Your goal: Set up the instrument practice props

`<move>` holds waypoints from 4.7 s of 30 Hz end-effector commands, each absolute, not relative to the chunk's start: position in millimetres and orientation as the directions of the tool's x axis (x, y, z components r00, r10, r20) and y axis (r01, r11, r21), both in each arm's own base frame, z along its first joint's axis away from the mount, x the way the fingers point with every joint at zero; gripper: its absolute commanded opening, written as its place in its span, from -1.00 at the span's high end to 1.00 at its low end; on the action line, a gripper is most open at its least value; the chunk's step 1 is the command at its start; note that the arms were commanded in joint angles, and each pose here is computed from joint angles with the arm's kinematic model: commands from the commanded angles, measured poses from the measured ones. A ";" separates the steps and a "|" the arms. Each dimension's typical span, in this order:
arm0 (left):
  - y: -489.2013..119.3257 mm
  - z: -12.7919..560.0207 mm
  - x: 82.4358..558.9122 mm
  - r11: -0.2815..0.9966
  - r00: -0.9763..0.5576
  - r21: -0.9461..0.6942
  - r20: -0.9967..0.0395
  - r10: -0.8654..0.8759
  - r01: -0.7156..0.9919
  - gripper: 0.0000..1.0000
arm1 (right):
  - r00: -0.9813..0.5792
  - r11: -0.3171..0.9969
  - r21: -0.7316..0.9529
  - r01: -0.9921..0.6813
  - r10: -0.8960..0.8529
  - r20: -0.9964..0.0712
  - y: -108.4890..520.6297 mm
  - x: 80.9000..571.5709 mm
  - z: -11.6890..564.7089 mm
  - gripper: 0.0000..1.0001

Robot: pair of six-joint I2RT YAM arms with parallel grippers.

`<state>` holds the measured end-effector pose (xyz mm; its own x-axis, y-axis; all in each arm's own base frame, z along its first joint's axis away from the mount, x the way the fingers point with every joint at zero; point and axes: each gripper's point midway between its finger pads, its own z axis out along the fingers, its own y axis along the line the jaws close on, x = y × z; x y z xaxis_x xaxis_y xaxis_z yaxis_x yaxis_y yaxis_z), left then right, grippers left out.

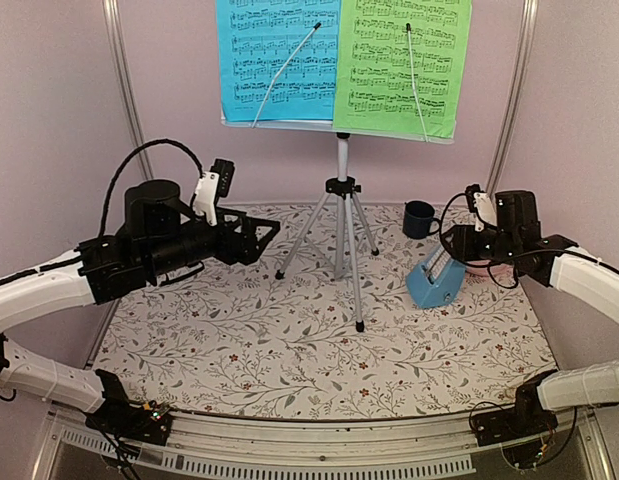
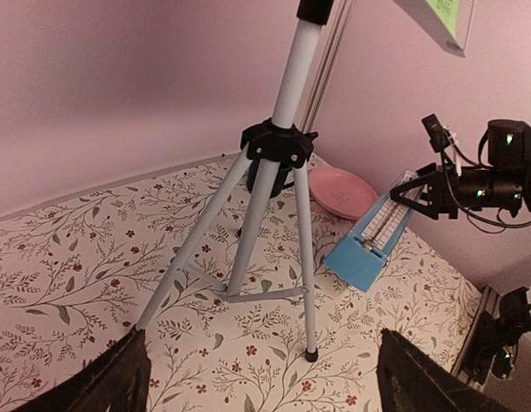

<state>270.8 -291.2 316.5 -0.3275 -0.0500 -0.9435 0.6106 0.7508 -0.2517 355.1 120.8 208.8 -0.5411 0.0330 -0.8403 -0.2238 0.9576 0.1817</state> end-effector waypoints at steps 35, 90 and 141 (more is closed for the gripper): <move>-376.2 135.7 115.4 0.049 0.130 0.150 -0.950 0.285 0.987 -0.60 | 0.033 -0.020 -0.029 -0.999 -0.176 -0.984 310.5 135.2 275.4 0.36; -405.9 111.8 119.6 -0.014 0.339 0.355 -0.879 0.335 0.935 -0.65 | 0.468 -0.268 -0.410 -0.872 -0.208 -0.859 356.3 59.8 293.8 0.58; -270.4 171.2 208.8 0.720 -0.124 -0.057 -0.991 0.040 0.692 -0.74 | -0.240 0.701 0.079 -0.709 -0.134 -0.961 439.4 251.3 243.2 0.69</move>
